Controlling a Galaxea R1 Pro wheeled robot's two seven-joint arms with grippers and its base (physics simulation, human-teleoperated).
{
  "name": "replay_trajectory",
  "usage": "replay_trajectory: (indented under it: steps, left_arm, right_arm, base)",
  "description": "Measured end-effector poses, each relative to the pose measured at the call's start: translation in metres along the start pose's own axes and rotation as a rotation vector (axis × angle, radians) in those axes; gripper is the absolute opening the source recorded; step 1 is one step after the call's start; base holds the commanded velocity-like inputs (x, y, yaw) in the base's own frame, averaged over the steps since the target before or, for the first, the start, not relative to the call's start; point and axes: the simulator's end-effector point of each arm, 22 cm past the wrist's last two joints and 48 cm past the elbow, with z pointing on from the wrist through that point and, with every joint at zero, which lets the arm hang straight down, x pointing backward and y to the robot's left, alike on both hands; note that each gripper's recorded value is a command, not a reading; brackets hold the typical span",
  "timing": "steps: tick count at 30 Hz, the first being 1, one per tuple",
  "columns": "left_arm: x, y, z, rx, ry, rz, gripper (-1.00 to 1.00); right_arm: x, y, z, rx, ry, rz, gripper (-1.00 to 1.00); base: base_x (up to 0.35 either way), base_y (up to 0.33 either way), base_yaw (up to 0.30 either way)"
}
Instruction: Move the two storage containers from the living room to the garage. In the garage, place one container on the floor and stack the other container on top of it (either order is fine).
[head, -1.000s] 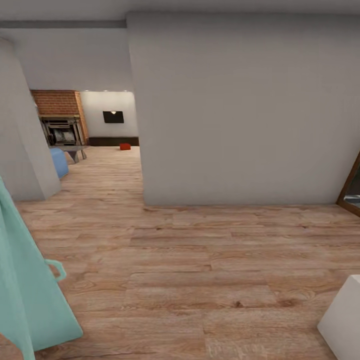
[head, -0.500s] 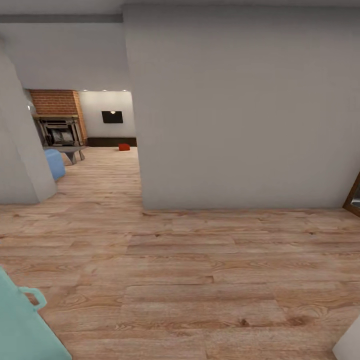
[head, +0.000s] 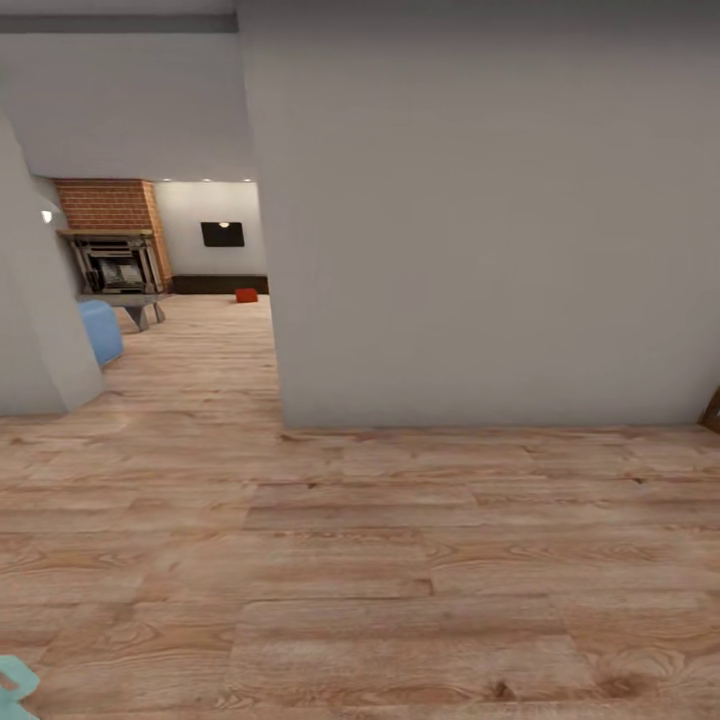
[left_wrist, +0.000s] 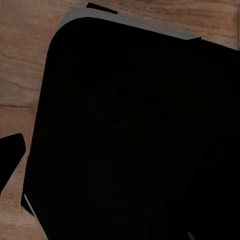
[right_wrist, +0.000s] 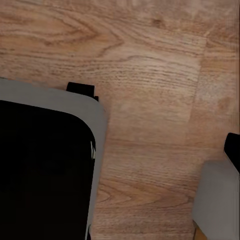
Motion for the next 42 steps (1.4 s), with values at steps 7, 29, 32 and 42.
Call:
replay_trajectory:
  steps: [7,29,32,42]
  left_arm:
    - [0.0004,-0.0008,0.0000,0.001,0.000,0.000,1.00]
    - [0.0022,-0.0005,0.0000,0.000,0.005,0.003,1.00]
    - [0.0020,-0.0005,0.0000,0.000,0.004,0.003,1.00]
    - [0.0018,-0.0006,0.0000,0.001,0.004,0.003,1.00]
  right_arm:
    - [0.0007,-0.0011,0.0000,0.005,0.003,0.014,1.00]
    - [-0.0009,-0.0002,0.0001,0.000,-0.002,0.016,1.00]
    - [-0.0015,-0.0001,0.0001,0.000,-0.005,0.014,1.00]
    - [-0.0012,0.0003,0.0001,-0.001,-0.003,0.008,1.00]
  base:
    - [0.322,0.000,0.000]
    - [0.322,0.000,0.000]
    - [0.322,0.000,0.000]
    - [0.322,0.000,0.000]
